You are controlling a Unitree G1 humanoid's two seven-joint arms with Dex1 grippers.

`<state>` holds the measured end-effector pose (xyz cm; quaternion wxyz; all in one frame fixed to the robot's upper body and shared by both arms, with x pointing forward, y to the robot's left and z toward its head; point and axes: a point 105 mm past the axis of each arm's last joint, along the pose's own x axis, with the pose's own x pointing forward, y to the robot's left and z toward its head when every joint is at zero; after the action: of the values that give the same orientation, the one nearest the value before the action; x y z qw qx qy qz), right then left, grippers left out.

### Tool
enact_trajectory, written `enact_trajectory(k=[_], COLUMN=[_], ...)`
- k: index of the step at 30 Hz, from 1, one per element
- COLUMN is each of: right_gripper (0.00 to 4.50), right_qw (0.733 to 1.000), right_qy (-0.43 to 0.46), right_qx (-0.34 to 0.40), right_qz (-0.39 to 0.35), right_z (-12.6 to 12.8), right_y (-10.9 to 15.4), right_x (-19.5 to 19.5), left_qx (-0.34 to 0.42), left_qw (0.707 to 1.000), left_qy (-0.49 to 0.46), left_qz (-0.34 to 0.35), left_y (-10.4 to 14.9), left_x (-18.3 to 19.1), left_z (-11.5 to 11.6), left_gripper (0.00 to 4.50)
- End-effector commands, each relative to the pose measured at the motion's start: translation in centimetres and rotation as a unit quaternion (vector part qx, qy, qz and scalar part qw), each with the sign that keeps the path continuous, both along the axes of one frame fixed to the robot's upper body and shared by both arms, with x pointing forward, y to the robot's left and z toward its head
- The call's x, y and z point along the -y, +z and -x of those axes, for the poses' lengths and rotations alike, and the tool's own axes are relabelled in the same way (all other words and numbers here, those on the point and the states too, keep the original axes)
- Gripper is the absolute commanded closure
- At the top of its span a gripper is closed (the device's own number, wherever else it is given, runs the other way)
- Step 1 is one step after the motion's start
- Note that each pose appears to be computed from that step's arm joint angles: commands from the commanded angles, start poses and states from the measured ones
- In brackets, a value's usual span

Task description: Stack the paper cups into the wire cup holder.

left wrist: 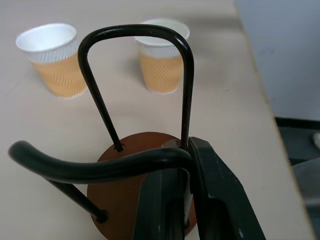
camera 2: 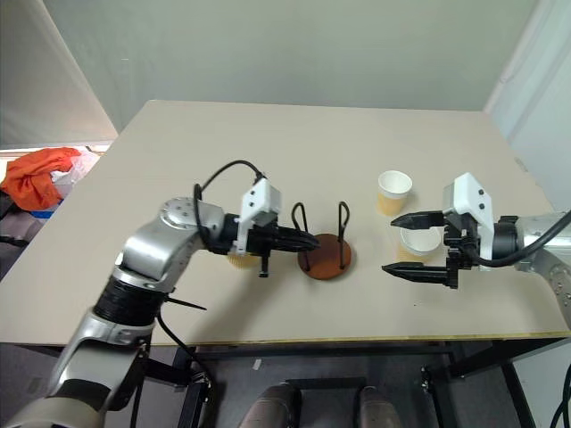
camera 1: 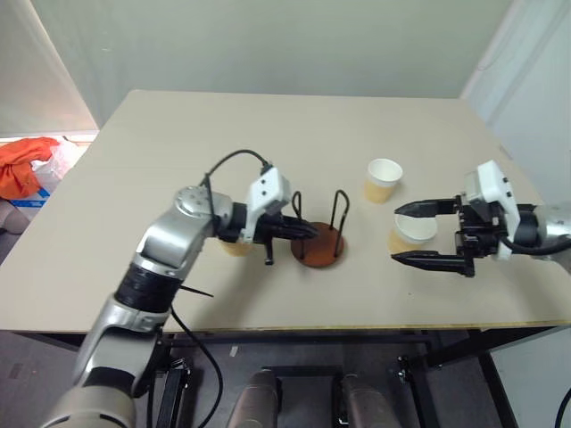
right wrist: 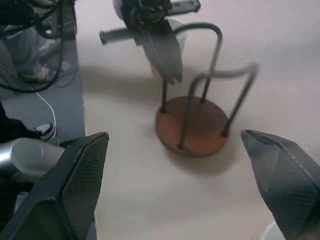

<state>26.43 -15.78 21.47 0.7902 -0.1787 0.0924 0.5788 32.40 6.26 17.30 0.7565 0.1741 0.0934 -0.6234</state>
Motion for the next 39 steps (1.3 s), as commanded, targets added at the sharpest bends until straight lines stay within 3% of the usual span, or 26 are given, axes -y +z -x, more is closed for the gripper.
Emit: enact_trajectory(k=[1, 2, 5, 11, 14, 20, 21, 23, 28, 31, 39], right_gripper=[0.0, 0.0, 0.0, 0.0, 0.0, 0.0, 0.0, 0.0, 0.0, 0.62, 3.43], right_qw=[0.999, 0.999, 0.999, 0.997, 0.995, 0.988, 0.987, 0.985, 0.98, 0.978, 0.978], right_qy=[-0.006, -0.012, -0.029, -0.045, -0.058, -0.064, -0.061, -0.059, -0.045, -0.034, 0.006], right_qx=[0.032, 0.033, 0.037, 0.04, 0.048, 0.04, 0.037, 0.034, 0.03, 0.021, 0.021], right_qz=[0.011, 0.012, 0.021, 0.048, 0.069, 0.132, 0.144, 0.159, 0.192, 0.204, 0.208], right_z=[-0.1, -0.3, -0.7, -1.3, -1.9, -3.2, -3.6, -4.1, -6.3, -7.1, -7.6], right_y=[0.9, 0.9, 0.8, 0.4, 0.5, -0.8, -1.3, -2.0, -3.6, -4.8, -4.7], right_x=[0.0, 0.2, 0.6, 1.5, 2.6, 4.5, 4.7, 4.9, 4.8, 4.7, 3.9], left_qx=[-0.004, -0.015, -0.018, 0.014, 0.04, 0.09, 0.107, 0.124, 0.159, 0.167, 0.148], left_qw=[1.0, 1.0, 1.0, 0.999, 0.997, 0.996, 0.994, 0.988, 0.984, 0.984, 0.989], left_qy=[0.02, 0.027, 0.023, 0.032, 0.062, 0.003, -0.031, -0.087, -0.077, -0.048, -0.003], left_qz=[0.006, 0.007, 0.008, -0.022, -0.024, 0.014, 0.012, 0.002, -0.024, -0.029, -0.026], left_y=[-0.3, -0.6, -1.0, -1.1, 0.5, 6.7, 7.5, 8.4, 11.4, 11.8, 10.7], left_x=[0.7, 0.8, 0.8, -0.1, -1.9, -4.6, -5.1, -5.8, -8.3, -9.3, -9.9], left_z=[-0.1, -0.1, 0.1, -0.5, -1.7, 0.6, 1.9, 4.0, 6.3, 7.0, 8.0], left_gripper=[4.47, 4.47, 3.63, 1.49, 0.47, 0.47, 0.47, 0.47, 0.47, 0.44, 0.44])
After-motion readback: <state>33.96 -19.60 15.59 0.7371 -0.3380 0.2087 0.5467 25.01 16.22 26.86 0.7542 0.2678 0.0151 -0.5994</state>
